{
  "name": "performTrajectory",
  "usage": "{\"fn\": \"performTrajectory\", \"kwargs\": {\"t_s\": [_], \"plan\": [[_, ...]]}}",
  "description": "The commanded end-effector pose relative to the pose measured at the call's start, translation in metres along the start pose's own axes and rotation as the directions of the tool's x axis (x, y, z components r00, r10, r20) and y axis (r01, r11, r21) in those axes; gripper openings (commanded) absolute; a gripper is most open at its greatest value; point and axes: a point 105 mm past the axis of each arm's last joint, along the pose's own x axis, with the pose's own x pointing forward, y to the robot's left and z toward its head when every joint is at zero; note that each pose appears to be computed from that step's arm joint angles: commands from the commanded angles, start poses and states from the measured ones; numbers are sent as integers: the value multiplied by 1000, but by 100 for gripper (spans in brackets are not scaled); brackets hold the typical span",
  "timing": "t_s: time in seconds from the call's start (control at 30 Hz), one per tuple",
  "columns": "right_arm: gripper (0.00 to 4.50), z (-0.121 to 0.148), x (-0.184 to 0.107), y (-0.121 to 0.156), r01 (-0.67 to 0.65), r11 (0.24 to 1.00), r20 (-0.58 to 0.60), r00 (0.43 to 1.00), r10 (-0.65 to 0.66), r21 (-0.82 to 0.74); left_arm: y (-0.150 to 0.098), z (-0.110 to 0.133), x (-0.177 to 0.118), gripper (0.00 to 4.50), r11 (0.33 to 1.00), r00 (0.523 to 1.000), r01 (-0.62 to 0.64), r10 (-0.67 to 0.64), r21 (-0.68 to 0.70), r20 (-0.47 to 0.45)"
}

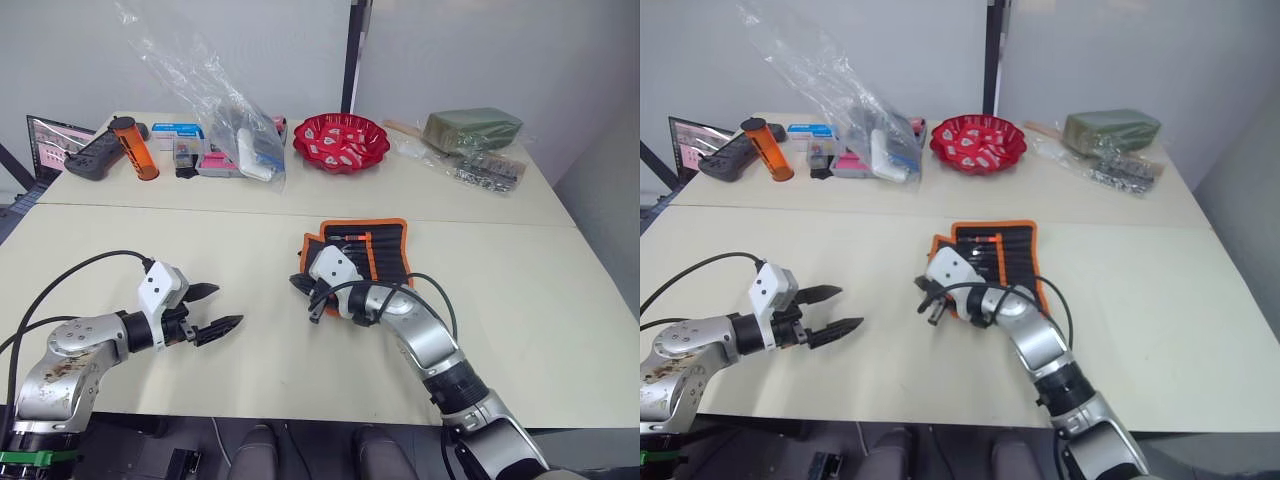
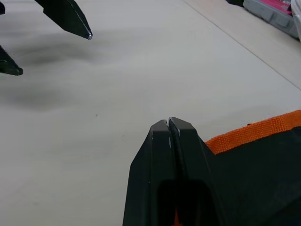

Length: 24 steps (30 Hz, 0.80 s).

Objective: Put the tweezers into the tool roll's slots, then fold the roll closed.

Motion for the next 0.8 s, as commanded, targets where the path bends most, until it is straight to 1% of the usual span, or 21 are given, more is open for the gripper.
{"fn": "performTrajectory", "kwargs": {"t_s": [0.03,0.1,0.17,0.23,0.57,0.67,0.77,0.8], "plan": [[58,18,-7,1,-33,993,82,996,24,109,0,11,2,450,999,1000,13,-14,50,22],[126,19,-9,2,-29,994,75,997,21,104,1,10,3,450,999,1000,18,-19,42,18],[190,16,-14,-6,50,998,38,998,-51,30,2,10,3,450,999,1000,15,-16,37,22],[259,13,-20,-8,83,996,18,996,-84,21,3,11,3,450,999,1000,16,-17,39,22],[259,8,-20,-11,180,984,-39,983,-179,21,4,12,4,450,998,999,38,-38,55,2],[259,10,-19,-13,211,977,-27,977,-210,23,3,14,5,450,997,999,52,-53,60,1],[181,10,-17,-11,209,978,-30,978,-208,27,3,17,6,450,996,998,62,-63,71,9],[145,10,-17,-10,205,978,-34,978,-204,27,2,19,6,450,995,997,69,-70,73,18]]}}
